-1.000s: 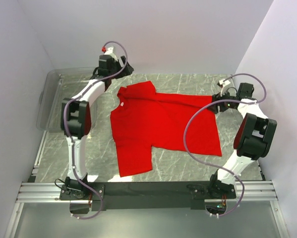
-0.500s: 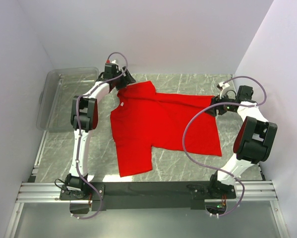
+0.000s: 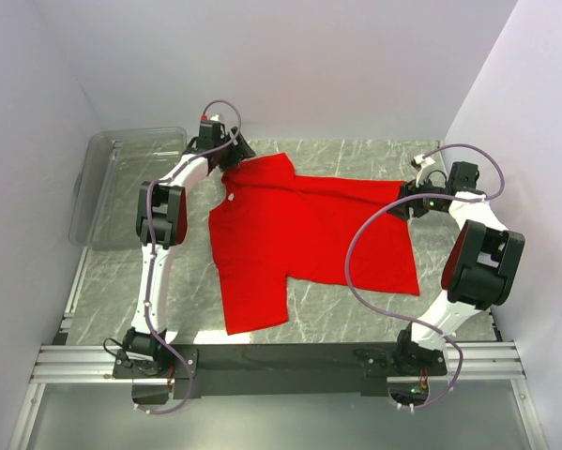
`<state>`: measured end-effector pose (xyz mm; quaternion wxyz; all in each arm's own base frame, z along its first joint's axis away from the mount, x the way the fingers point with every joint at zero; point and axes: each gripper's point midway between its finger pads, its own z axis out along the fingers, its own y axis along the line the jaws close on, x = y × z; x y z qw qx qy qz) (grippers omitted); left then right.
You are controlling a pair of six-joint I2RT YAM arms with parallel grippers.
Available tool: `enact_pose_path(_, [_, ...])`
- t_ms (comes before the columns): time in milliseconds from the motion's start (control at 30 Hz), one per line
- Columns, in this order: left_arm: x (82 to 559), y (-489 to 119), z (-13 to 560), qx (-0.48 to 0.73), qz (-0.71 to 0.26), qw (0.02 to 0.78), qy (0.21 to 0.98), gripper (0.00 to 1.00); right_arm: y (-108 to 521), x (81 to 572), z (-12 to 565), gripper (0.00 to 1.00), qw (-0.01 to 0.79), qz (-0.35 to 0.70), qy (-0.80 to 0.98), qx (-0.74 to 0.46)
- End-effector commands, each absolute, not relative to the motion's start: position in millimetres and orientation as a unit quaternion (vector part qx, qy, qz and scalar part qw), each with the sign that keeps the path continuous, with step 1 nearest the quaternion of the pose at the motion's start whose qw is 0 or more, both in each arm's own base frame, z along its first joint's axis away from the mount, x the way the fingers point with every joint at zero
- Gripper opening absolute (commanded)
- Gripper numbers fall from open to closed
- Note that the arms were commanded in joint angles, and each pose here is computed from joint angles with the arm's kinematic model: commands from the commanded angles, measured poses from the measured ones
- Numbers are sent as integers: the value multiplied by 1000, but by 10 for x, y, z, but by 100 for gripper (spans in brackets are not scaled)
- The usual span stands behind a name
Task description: Fold and stack the t-shirts
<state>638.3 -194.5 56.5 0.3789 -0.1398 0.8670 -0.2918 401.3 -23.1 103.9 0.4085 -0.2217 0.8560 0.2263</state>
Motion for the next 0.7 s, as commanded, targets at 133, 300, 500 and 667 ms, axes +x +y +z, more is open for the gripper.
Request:
enact_pose_path(133, [6434, -1932, 541, -145, -285, 378, 869, 73, -212, 4065, 1295, 68, 432, 223, 843, -228])
enact_pose_path(300, [6400, -1944, 468, -144, -287, 369, 872, 58, -248, 4088, 1333, 68, 437, 225, 842, -221])
enact_pose_path(500, [6405, -1955, 450, -140, -284, 366, 875, 48, -284, 4107, 1389, 68, 443, 226, 841, -213])
enact_pose_path(667, [6398, -2006, 433, -133, -290, 363, 875, 37, -305, 4097, 1409, 68, 445, 231, 840, -206])
